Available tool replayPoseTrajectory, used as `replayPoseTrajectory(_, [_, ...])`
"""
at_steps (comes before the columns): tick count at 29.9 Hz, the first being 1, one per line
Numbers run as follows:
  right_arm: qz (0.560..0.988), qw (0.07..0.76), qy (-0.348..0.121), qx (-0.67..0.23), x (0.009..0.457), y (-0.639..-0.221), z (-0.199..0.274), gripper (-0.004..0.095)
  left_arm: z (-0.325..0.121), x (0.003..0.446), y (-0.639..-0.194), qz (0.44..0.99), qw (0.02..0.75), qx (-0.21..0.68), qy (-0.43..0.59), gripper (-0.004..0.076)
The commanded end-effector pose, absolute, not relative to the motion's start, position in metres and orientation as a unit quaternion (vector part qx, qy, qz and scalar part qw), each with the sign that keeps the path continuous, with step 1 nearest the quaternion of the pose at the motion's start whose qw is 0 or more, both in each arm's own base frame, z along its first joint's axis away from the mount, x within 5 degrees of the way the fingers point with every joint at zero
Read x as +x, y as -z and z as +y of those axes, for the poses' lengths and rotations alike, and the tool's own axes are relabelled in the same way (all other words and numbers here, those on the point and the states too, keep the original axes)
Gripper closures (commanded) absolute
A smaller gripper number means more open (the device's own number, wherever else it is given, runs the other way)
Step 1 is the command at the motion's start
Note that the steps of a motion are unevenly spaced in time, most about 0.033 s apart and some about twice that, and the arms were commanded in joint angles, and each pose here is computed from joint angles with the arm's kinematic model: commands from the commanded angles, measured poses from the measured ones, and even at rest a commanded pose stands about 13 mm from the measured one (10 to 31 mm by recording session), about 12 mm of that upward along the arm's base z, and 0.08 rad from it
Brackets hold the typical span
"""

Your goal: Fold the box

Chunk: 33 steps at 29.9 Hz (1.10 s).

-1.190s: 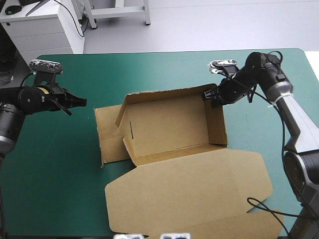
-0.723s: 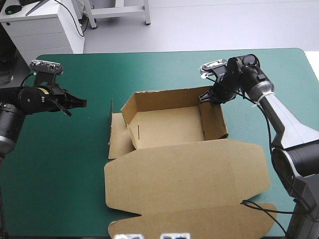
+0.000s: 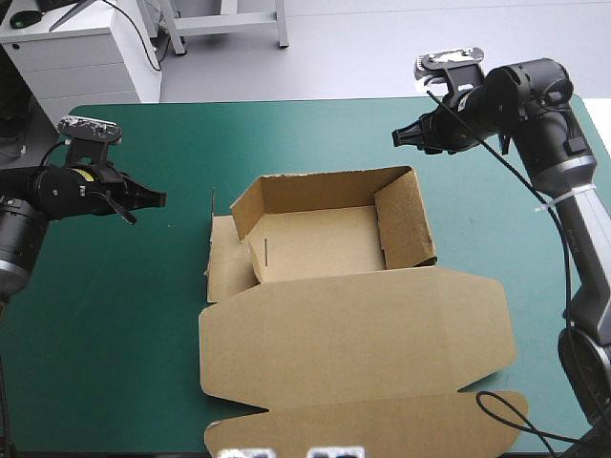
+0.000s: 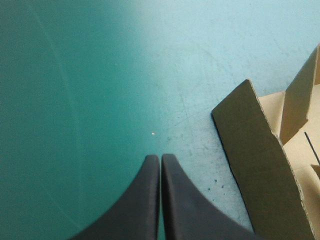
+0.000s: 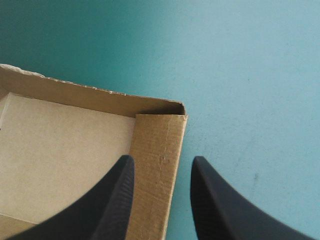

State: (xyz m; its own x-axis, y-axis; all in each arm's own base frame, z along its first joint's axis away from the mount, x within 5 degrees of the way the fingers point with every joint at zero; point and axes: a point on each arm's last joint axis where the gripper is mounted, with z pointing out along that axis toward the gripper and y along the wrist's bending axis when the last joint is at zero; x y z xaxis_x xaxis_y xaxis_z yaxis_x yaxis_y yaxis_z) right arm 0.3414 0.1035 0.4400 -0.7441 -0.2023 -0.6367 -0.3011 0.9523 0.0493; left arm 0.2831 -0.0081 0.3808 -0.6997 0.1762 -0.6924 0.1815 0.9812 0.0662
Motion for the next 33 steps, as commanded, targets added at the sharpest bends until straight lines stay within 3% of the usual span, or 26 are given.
replayPoseTrajectory(1, [0.918, 0.364, -0.082, -0.131, 0.325, -0.463, 0.098, 0.0554, -0.008, 0.277, -0.401, 0.903, 0.419, 0.097, 0.000, 0.0731])
replayPoseTrajectory(15, [0.964, 0.207, -0.049, -0.158, 0.364, -0.351, 0.108, 0.0557, -0.008, 0.276, -0.400, 0.904, 0.417, 0.100, -0.001, 0.0731])
replayPoseTrajectory(29, [0.971, 0.153, -0.043, -0.177, 0.388, -0.304, 0.116, 0.0558, -0.008, 0.275, -0.399, 0.907, 0.409, 0.101, 0.000, 0.0731])
replayPoseTrajectory(31, [0.972, 0.144, -0.042, -0.179, 0.389, -0.300, 0.116, 0.0583, -0.008, 0.275, -0.399, 0.907, 0.409, 0.101, 0.000, 0.0731])
replayPoseTrajectory(33, [0.973, 0.138, -0.041, -0.178, 0.391, -0.296, 0.116, 0.0680, -0.008, 0.275, -0.399, 0.908, 0.407, 0.101, 0.001, 0.0731])
